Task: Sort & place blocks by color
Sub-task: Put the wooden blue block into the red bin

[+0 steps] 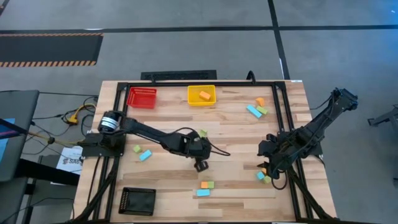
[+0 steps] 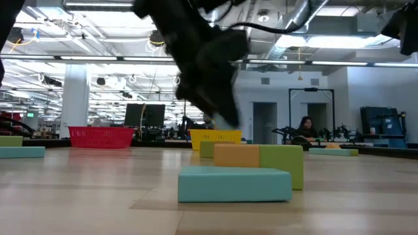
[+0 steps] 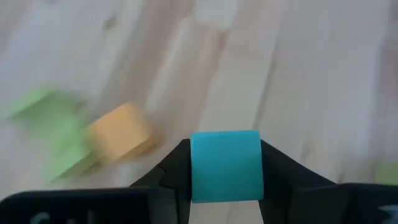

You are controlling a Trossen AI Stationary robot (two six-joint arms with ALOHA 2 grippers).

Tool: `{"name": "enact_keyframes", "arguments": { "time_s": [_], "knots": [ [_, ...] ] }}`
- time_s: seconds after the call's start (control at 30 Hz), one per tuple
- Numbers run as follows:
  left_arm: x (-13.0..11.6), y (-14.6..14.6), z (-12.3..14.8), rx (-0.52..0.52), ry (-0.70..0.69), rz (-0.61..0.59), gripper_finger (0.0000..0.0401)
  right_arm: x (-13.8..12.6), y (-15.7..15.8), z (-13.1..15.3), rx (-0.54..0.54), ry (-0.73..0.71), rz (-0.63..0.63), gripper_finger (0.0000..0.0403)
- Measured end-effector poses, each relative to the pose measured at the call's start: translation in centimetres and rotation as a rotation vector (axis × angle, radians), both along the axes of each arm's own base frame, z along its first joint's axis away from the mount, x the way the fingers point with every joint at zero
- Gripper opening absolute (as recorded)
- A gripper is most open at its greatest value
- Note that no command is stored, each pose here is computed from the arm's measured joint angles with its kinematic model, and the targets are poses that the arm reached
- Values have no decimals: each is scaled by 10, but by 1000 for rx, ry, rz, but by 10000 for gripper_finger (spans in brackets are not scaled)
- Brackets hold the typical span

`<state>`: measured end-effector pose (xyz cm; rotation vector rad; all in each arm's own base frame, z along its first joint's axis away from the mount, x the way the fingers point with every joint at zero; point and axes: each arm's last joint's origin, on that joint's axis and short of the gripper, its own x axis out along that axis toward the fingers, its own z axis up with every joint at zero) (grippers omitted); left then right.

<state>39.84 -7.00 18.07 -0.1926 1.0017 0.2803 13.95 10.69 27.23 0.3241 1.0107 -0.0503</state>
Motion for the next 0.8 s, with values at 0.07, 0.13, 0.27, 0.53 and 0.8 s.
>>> {"name": "enact_keyframes", "arguments": {
  "time_s": [0.07, 0.13, 0.27, 0.53, 0.8],
  "knots": [
    [-15, 5, 15, 75, 64, 5, 101, 0, 0, 0, -1, 0, -1, 260],
    [-30, 15, 35, 145, 101, 36, 101, 0, 0, 0, 0, 0, -2, 260],
    [-69, 59, 52, 168, 292, 172, 101, 1, 0, 0, -8, -20, -36, 260],
    [-148, 169, 63, 20, 405, 523, 101, 3, -1, 2, 23, -56, -138, 260],
    [-225, 250, 62, -105, 432, 806, 101, 5, -1, 3, 65, -82, -215, 260]
  ]
}}
